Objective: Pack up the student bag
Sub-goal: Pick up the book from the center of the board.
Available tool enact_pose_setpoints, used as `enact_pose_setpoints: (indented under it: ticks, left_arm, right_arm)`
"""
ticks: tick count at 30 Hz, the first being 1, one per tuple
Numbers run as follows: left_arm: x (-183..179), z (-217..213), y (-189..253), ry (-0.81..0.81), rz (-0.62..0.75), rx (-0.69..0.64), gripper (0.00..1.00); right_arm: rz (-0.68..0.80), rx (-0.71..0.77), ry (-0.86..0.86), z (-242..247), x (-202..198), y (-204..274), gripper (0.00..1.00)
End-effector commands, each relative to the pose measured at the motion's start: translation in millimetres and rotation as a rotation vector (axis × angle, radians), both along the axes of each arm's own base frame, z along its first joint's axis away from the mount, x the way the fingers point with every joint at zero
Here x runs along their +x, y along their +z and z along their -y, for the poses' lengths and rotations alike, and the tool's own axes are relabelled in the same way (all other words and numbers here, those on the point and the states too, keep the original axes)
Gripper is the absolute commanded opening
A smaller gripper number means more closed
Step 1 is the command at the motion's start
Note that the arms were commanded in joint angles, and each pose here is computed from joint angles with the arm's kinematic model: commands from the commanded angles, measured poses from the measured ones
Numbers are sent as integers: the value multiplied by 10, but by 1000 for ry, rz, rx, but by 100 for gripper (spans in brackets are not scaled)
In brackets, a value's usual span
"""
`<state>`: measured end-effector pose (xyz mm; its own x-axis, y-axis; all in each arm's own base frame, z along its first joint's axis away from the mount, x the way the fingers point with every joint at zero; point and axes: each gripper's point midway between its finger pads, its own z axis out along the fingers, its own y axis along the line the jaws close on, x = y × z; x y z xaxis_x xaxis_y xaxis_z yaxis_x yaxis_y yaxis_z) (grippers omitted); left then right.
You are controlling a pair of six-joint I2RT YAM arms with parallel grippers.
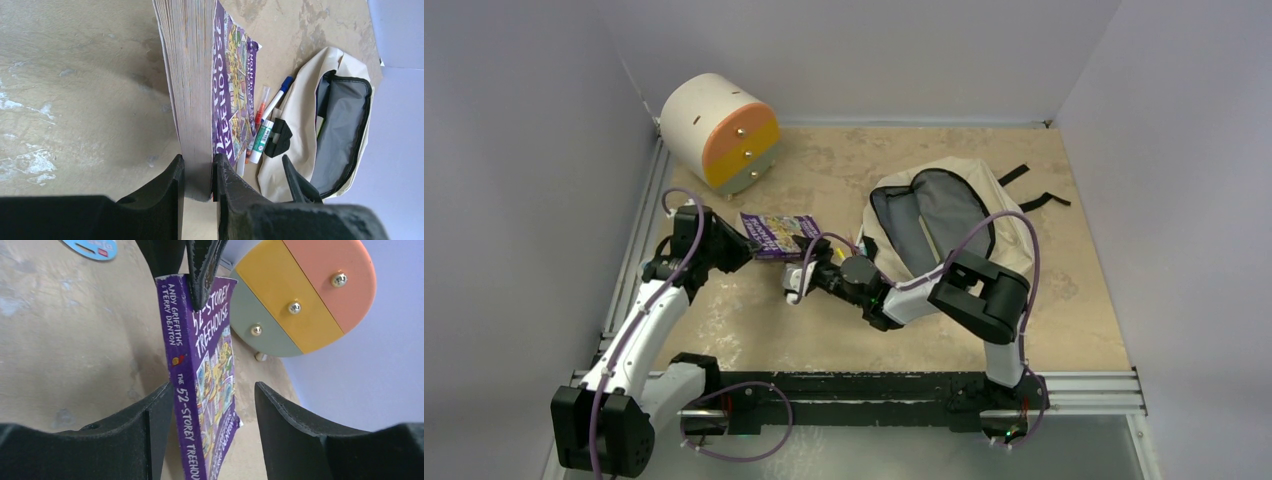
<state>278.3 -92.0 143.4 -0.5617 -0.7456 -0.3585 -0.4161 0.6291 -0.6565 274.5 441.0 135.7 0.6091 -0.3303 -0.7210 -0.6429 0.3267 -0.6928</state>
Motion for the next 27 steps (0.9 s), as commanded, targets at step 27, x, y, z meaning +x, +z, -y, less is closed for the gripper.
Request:
enact_pose_setpoints:
  ticks: [27]
  left_arm:
    - [125, 126, 452, -20, 66, -81, 0]
  right_arm:
    - [214, 20, -178, -117, 388, 135, 22]
